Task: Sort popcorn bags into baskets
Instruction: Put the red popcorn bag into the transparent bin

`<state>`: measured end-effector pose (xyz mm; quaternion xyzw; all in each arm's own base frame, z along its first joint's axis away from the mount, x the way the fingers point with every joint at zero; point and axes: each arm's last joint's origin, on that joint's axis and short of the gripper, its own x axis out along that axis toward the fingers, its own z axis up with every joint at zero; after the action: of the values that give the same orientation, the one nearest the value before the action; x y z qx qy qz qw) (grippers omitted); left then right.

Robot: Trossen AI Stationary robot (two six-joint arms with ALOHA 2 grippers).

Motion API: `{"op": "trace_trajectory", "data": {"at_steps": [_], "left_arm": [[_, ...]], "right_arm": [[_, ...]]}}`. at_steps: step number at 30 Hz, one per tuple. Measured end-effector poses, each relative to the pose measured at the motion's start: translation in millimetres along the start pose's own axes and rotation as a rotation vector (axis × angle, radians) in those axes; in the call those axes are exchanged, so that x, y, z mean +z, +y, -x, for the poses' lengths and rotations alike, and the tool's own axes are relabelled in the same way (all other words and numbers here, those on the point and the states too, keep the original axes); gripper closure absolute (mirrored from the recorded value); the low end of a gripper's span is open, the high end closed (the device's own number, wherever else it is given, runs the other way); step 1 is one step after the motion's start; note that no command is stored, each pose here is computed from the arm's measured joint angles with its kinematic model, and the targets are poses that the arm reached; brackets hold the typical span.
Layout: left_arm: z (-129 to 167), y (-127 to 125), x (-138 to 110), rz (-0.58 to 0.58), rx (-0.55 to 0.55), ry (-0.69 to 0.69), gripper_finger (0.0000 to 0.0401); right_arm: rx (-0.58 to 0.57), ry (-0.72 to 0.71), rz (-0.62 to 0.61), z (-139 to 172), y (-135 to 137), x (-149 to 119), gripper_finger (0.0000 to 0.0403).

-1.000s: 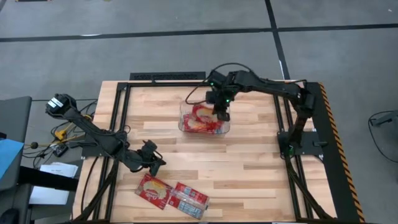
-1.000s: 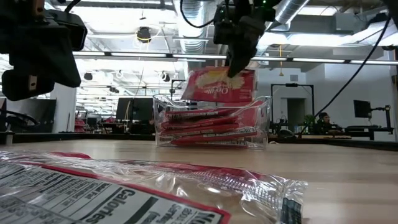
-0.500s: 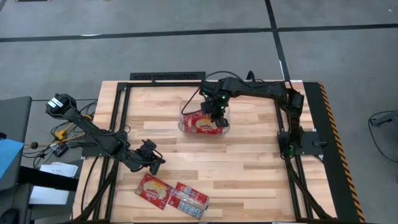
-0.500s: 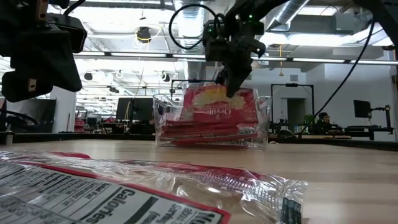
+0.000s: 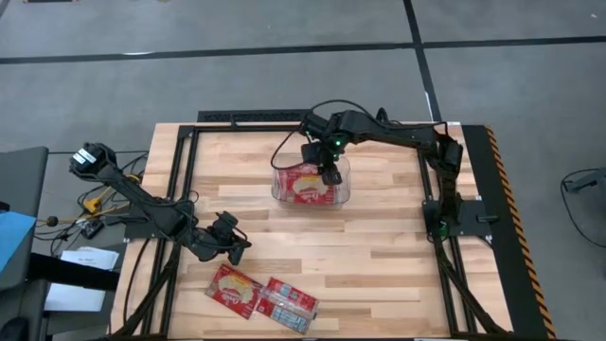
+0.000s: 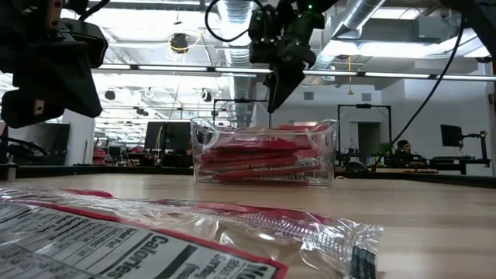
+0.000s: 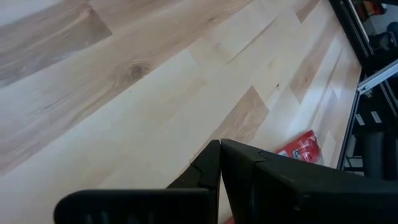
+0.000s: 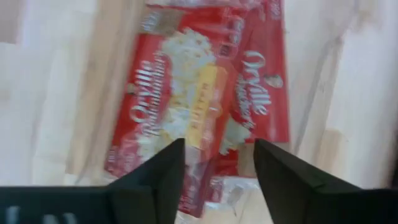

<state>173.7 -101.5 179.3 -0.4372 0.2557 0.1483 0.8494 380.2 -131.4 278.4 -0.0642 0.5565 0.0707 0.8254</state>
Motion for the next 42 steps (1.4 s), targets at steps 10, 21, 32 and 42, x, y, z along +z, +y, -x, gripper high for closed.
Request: {"op": "trace_trajectory", "data": {"at_steps": [10, 21, 32, 42], "left_arm": [[14.8, -10.7, -25.5, -0.085, -0.105, 0.322, 0.0401], [52.4, -32.7, -87.7, -0.258, 0.156, 0.364, 0.0401], [20.1, -25.8, -159.2, -0.327, 0.352, 0.355, 0.0401], [-26.4, -22.5, -136.4, -0.345, 0.343, 0.219, 0.0401]], "right_arm": [[-0.005, -0.146, -0.158, 56.7, 42.1, 10.8, 0.0177], [0.037, -0.191, -0.208, 74.4, 113.0, 28.2, 0.0208], [0.119, -0.181, -0.252, 72.6, 193.9, 39.8, 0.0227], [0.045, -0.357, -0.331, 69.2, 250.1, 50.0, 0.0191]]}}
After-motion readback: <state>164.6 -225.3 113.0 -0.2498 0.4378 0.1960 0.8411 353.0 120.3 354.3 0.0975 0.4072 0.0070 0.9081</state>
